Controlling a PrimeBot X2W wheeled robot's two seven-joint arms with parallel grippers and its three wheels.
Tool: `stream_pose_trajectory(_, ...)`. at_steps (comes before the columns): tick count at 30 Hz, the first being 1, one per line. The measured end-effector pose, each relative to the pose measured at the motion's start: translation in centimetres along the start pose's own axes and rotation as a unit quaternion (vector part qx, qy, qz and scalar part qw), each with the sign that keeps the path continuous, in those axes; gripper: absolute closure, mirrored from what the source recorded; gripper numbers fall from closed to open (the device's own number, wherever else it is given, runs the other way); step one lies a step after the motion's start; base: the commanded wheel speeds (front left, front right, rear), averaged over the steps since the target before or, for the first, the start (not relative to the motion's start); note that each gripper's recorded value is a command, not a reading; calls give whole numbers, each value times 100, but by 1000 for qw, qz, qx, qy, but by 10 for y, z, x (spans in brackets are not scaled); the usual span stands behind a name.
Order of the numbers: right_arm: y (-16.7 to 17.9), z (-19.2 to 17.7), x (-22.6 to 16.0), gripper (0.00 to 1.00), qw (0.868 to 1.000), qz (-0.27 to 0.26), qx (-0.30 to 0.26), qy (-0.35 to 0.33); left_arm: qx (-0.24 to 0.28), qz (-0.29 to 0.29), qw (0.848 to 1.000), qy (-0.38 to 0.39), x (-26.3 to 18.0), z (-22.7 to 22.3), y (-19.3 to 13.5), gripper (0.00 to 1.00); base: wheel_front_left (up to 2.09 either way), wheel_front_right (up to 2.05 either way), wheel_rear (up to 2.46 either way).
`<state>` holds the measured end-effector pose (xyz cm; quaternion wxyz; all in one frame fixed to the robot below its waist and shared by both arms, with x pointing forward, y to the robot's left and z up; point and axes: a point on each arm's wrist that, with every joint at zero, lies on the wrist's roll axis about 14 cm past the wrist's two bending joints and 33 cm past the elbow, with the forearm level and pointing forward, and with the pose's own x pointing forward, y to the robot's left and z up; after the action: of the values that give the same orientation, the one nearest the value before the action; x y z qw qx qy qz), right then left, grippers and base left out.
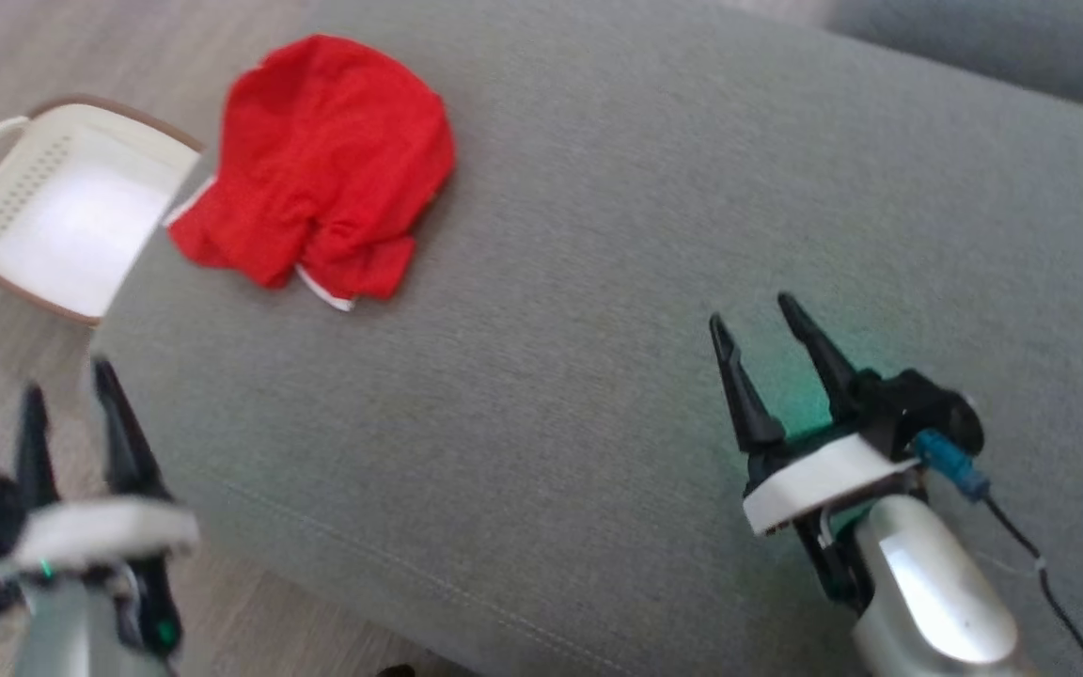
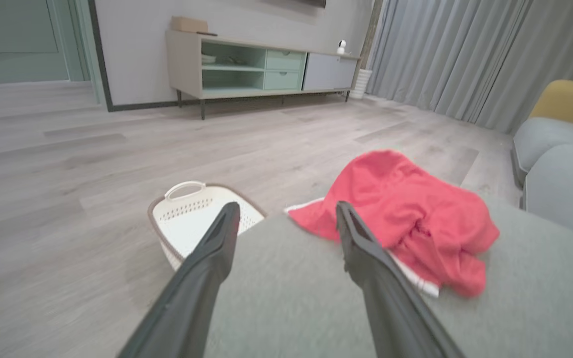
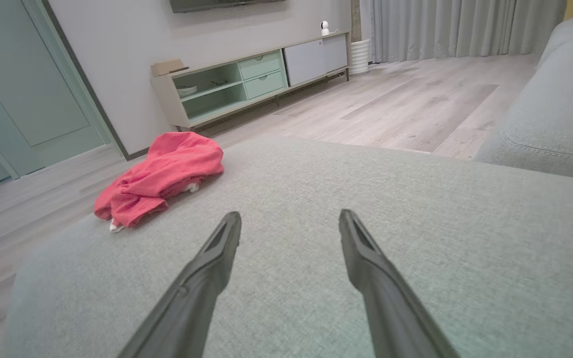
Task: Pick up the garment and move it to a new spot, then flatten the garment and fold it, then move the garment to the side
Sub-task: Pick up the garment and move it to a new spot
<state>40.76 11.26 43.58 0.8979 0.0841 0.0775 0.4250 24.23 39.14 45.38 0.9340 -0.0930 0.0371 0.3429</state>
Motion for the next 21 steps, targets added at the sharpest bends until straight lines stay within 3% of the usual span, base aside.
stream_pose_trajectory(7,-33,8,5,0,999,-29,-5,-24,14,-58,998,-7,63,17,-46,0,0,0,0)
stream_pose_trajectory(14,-84,3,0,0,997,-77,-11,-30,24,-116,989,84,107,-32,-97,0,0,0,0)
stream_pose_trajectory(21,-116,-9,-13,0,993,-115,-8,-25,37,-113,975,188,128,-79,-107,0,0,0,0)
